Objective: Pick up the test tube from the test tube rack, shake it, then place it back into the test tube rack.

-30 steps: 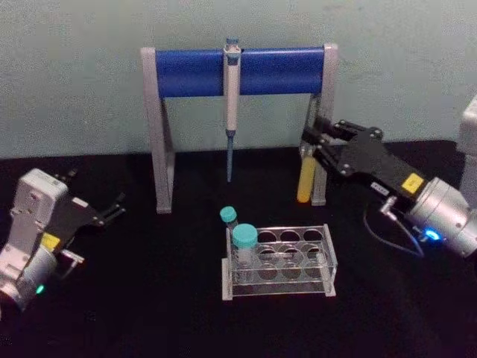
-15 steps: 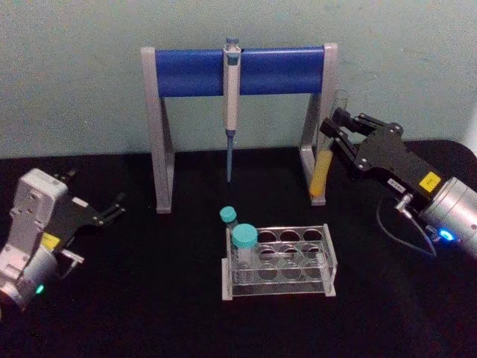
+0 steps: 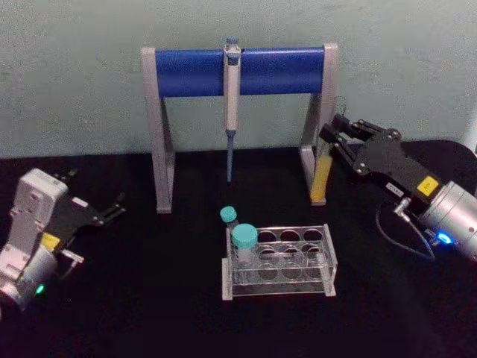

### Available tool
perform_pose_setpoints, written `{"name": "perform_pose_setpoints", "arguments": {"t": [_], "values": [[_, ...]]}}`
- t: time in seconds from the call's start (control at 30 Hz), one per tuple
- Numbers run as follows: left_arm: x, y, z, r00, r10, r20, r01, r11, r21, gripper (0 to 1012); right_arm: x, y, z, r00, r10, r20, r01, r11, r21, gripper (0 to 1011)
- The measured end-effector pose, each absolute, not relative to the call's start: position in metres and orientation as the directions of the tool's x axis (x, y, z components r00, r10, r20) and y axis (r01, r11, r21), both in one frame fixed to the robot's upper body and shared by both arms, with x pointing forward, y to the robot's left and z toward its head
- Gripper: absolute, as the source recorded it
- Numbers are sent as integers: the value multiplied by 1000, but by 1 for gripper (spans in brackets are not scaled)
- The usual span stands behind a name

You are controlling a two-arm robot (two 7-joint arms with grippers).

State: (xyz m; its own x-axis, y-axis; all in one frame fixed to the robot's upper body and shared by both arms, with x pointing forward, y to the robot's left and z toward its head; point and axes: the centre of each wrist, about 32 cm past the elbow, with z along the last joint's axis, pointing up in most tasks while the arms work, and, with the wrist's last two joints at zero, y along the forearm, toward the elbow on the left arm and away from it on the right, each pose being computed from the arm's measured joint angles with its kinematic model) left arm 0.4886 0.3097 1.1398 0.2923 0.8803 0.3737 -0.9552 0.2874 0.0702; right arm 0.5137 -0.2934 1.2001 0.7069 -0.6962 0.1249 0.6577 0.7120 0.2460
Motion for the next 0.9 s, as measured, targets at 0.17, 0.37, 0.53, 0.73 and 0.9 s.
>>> {"name": "perform_pose_setpoints", "arguments": {"t": [0.17, 0.37, 0.53, 0.73, 0.9], "values": [[489, 310, 1140, 292, 880, 374, -955, 287, 70, 1001, 514, -294, 1199, 710, -692, 129, 654, 717, 243, 232], [489, 310, 1140, 292, 880, 374, -955, 287, 70, 1001, 516, -292, 1197, 720, -680, 134, 642, 728, 240, 232], [489, 310, 1140, 292, 880, 374, -955, 287, 70, 1001, 518, -291, 1197, 724, -675, 141, 639, 734, 230, 232], [489, 310, 1140, 292, 880, 374, -955, 287, 70, 1001, 521, -286, 1197, 737, -659, 146, 627, 749, 215, 230], [489, 310, 1140, 292, 880, 374, -955, 287, 70, 1001, 524, -281, 1198, 757, -636, 153, 606, 769, 203, 232]]}}
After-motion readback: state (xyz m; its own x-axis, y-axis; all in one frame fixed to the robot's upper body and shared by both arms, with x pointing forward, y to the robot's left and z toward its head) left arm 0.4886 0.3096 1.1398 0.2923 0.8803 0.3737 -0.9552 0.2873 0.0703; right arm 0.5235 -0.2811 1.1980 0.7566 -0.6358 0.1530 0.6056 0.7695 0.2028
